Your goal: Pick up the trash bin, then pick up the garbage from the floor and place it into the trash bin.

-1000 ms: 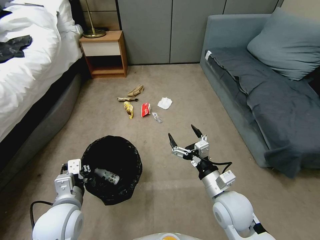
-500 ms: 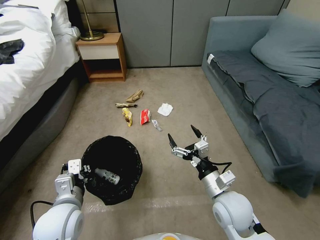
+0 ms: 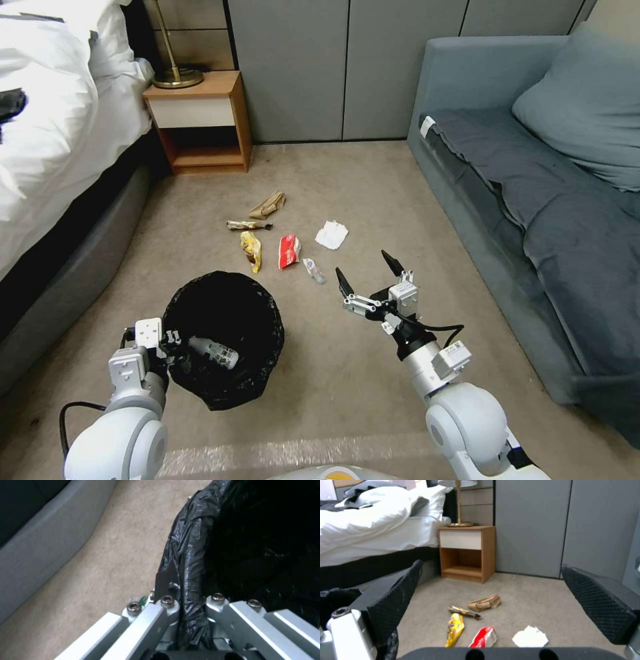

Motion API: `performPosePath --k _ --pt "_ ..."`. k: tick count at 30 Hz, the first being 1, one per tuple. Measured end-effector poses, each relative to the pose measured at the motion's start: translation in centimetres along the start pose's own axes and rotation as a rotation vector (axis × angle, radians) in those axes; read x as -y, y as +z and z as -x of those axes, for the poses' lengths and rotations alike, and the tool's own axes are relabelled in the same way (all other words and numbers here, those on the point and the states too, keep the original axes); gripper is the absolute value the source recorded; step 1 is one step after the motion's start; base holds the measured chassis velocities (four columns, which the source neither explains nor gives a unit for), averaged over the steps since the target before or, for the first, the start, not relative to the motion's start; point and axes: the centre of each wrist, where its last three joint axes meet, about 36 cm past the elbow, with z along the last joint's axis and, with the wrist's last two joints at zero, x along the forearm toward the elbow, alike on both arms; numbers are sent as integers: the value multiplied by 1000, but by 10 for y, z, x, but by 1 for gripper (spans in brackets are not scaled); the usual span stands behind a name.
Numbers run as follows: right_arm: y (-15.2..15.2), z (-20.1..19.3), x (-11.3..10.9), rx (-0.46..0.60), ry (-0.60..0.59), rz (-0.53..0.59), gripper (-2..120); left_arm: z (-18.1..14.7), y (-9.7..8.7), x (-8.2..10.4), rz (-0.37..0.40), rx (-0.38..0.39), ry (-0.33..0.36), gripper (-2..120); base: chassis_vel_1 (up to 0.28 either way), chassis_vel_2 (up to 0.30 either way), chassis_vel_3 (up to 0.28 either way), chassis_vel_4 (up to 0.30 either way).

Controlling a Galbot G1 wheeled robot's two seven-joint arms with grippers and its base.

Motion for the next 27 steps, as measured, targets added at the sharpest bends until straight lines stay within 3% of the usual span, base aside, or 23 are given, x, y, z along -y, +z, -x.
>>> performPosePath --k 27 --pt "0 0 -1 1 -9 2 100 -1 -2 -1 1 9 0 1 -146 154 145 -151"
